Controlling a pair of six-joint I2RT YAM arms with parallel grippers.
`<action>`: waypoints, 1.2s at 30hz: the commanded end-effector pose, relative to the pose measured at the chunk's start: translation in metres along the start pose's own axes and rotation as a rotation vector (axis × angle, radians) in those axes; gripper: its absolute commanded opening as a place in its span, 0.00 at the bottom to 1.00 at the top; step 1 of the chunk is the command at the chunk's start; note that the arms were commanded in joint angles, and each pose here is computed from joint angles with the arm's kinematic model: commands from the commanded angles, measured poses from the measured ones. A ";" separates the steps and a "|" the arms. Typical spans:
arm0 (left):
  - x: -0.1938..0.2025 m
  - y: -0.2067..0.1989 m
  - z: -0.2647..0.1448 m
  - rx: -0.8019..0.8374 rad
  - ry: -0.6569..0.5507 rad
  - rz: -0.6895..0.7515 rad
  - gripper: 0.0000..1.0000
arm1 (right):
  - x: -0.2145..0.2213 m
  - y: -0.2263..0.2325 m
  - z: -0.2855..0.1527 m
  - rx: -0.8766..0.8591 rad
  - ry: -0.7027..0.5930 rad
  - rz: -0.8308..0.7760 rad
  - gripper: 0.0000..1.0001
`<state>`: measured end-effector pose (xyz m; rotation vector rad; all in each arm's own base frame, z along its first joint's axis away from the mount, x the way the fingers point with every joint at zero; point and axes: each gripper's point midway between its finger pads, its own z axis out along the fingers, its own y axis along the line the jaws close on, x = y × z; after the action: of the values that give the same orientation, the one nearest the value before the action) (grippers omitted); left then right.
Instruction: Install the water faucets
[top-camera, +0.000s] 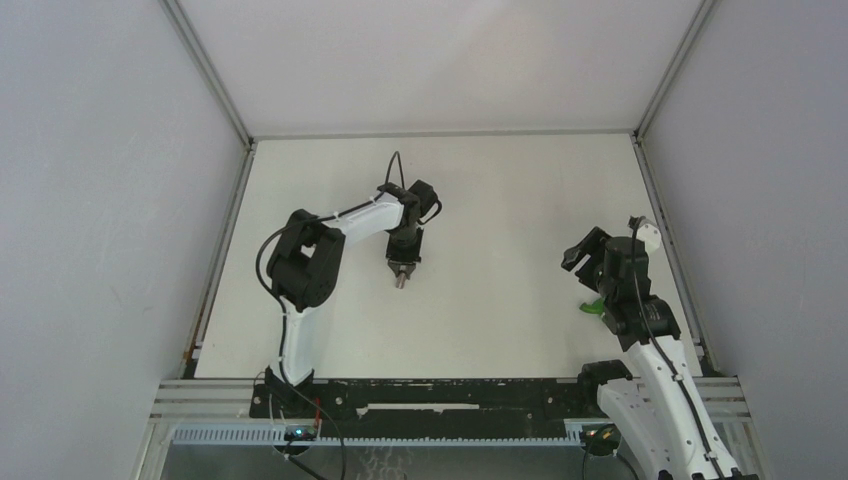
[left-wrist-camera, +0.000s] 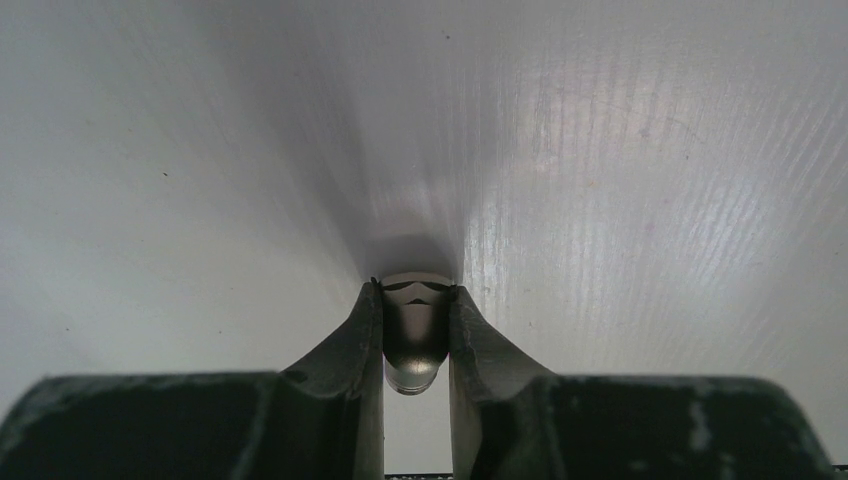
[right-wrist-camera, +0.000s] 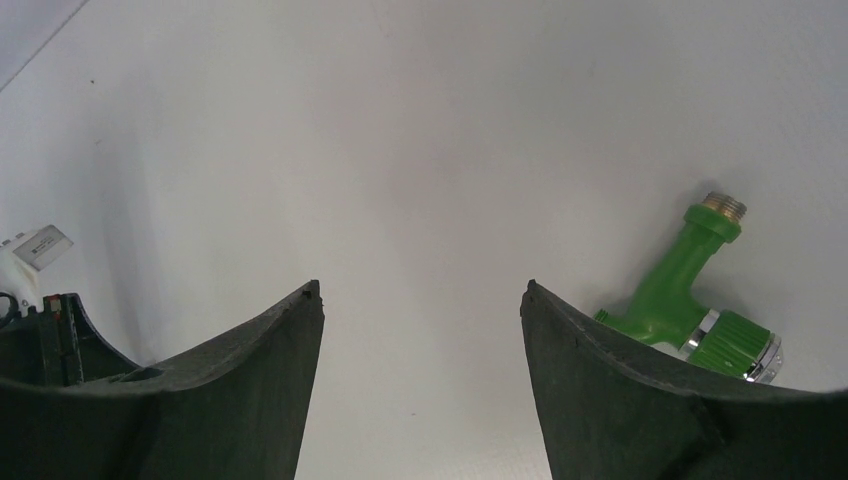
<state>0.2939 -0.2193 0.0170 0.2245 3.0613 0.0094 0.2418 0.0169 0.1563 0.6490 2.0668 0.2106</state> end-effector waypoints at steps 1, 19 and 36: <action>-0.012 -0.006 0.005 0.004 -0.011 0.045 0.25 | -0.006 0.002 -0.003 -0.012 -0.021 0.002 0.78; -0.038 -0.022 -0.045 0.109 -0.155 0.051 0.68 | -0.005 -0.034 -0.009 0.181 -0.023 0.074 0.79; -0.083 -0.004 -0.180 0.442 -0.603 -0.110 0.81 | 0.035 -0.134 0.032 0.595 0.163 0.392 0.78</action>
<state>0.3535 -0.2362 0.1611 0.1405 2.5933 -0.4225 0.1917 -0.0741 0.0690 1.3997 2.1417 -0.1843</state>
